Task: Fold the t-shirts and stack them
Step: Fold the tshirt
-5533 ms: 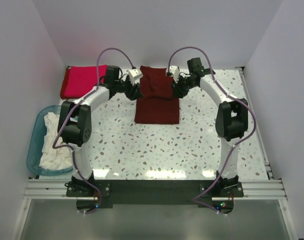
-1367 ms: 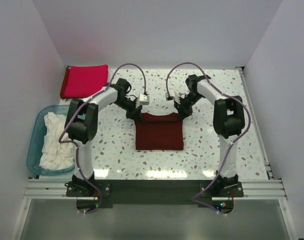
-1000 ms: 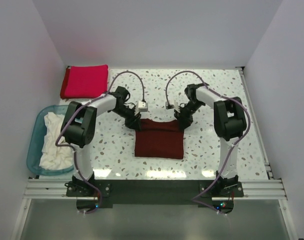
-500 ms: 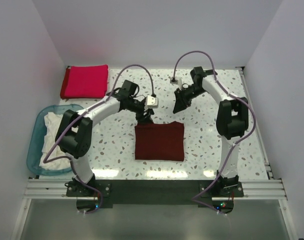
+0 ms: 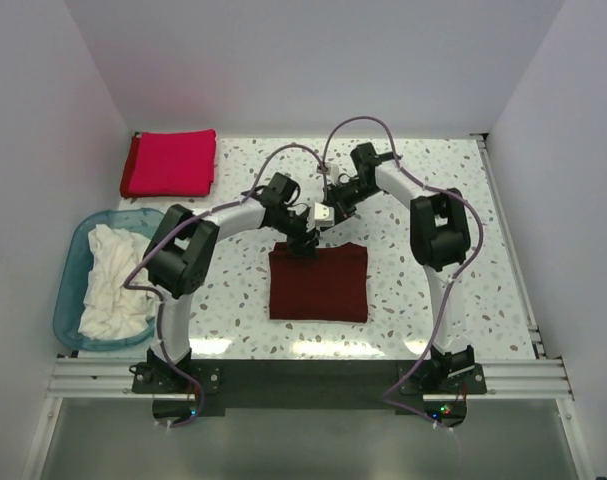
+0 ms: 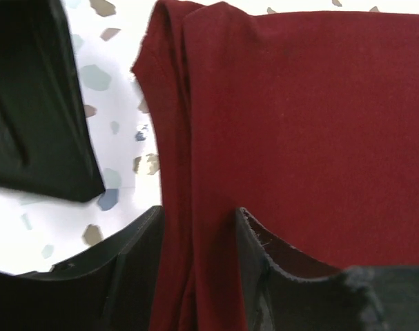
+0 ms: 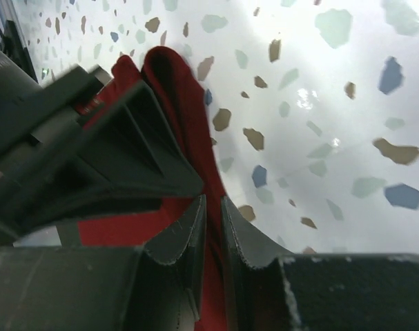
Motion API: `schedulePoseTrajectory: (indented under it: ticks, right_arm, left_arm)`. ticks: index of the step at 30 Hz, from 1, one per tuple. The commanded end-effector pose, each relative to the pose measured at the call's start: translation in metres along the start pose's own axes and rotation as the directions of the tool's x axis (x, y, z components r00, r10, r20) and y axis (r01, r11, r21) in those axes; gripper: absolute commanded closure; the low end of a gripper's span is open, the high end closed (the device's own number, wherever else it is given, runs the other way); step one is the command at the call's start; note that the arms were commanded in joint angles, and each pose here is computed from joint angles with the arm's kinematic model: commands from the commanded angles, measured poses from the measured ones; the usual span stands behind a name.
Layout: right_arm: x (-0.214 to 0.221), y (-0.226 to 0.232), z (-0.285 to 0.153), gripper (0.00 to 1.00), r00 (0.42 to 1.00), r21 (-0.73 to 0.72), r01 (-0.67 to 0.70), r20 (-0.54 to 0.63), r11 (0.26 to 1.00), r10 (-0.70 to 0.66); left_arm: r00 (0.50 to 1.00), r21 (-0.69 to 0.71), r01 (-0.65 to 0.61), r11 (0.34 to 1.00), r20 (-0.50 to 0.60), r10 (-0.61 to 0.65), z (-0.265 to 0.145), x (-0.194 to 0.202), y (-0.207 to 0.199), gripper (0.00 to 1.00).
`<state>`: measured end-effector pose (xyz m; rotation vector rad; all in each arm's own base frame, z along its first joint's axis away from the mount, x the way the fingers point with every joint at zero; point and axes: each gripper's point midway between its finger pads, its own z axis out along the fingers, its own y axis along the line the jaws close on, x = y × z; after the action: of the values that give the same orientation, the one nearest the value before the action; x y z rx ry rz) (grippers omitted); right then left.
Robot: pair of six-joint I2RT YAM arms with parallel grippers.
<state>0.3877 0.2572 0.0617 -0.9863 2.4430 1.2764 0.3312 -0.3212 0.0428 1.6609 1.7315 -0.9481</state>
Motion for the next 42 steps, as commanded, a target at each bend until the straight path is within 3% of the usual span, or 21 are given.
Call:
schedulePoseTrajectory:
  ticks: [1,6,7,8,10,12,25,42]
  right_arm:
    - [-0.003,0.004,0.007,0.83,1.0,-0.034,-0.017,0.015,0.999,0.017]
    - [0.007,-0.001,0.014,0.83,0.999,-0.051,-0.038,-0.011,0.998,0.037]
    - [0.009,-0.001,0.016,0.83,0.999,-0.058,-0.041,-0.013,0.997,0.041]
    - [0.01,0.001,0.018,0.83,0.999,-0.067,-0.036,-0.019,0.997,0.034]
    - [0.015,0.006,0.02,0.84,0.998,-0.099,-0.051,-0.038,0.994,0.048]
    - [0.024,0.013,0.025,0.84,0.997,-0.133,-0.05,-0.071,0.99,0.041]
    - [0.068,0.01,0.048,0.83,0.975,-0.237,-0.09,-0.22,0.967,0.037]
    - [0.084,0.015,0.049,0.82,0.963,-0.28,-0.139,-0.262,0.95,0.064]
  left_arm:
    - [0.999,0.027,-0.017,0.999,0.036,0.016,0.004,-0.017,-0.003,0.53]
    - [0.999,0.057,-0.039,0.998,0.032,0.037,0.007,-0.016,-0.012,0.67]
    - [0.999,0.061,-0.036,0.997,0.029,0.035,0.006,-0.016,-0.013,0.79]
    - [0.999,0.065,-0.044,0.997,0.031,0.042,0.006,-0.017,-0.015,0.85]
    - [0.997,0.045,-0.069,0.997,0.044,0.067,0.001,-0.024,-0.015,0.95]
    - [0.99,-0.002,-0.128,0.992,0.056,0.128,-0.005,-0.036,-0.012,1.0]
    - [0.918,-0.177,-0.389,0.904,0.009,0.397,-0.011,-0.066,-0.021,1.0]
    - [0.871,-0.319,-0.474,0.821,-0.035,0.49,-0.026,-0.086,0.006,1.0]
